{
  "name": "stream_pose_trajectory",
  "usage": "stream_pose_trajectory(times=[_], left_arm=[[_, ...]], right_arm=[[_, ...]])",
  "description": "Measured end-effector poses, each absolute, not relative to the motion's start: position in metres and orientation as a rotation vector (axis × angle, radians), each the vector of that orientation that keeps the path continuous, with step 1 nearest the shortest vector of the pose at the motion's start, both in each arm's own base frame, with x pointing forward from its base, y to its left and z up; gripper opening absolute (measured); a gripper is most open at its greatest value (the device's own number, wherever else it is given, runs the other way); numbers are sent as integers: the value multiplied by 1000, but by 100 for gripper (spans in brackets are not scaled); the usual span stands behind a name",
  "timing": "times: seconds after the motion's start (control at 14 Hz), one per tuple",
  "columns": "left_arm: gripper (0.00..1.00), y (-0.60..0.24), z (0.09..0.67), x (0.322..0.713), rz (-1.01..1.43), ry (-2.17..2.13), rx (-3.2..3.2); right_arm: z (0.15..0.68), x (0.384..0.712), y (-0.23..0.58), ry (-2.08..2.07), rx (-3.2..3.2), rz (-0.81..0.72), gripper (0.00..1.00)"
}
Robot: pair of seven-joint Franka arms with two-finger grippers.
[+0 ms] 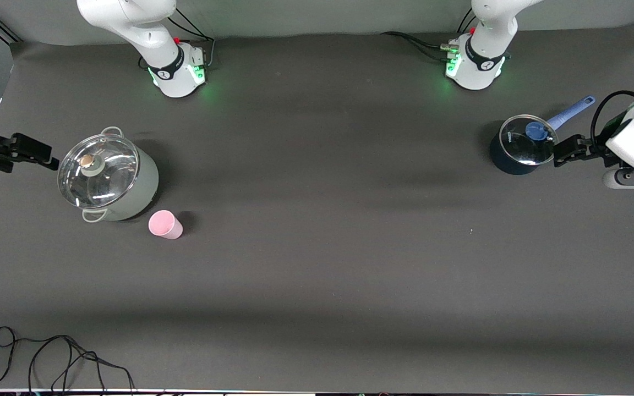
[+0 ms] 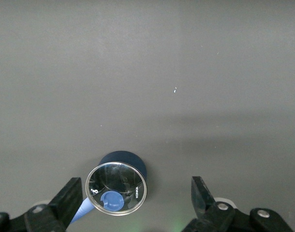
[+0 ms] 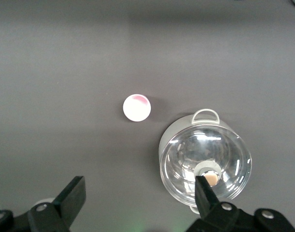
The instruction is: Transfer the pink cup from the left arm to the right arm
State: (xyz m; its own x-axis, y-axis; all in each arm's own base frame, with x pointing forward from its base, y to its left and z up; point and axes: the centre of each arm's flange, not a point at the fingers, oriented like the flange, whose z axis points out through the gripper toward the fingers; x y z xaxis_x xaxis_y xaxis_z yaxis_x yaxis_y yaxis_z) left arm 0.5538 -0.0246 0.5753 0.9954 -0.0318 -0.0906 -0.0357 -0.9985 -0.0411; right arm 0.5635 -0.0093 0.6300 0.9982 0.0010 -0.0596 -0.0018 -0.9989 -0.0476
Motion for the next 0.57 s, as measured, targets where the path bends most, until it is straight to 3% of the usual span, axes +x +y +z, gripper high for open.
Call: stream_pose_trajectory(times=[0.57], left_arm=[[100, -26, 576, 554, 133, 62, -3124]], right_arm=[[650, 539, -13, 7, -3090, 44, 100]])
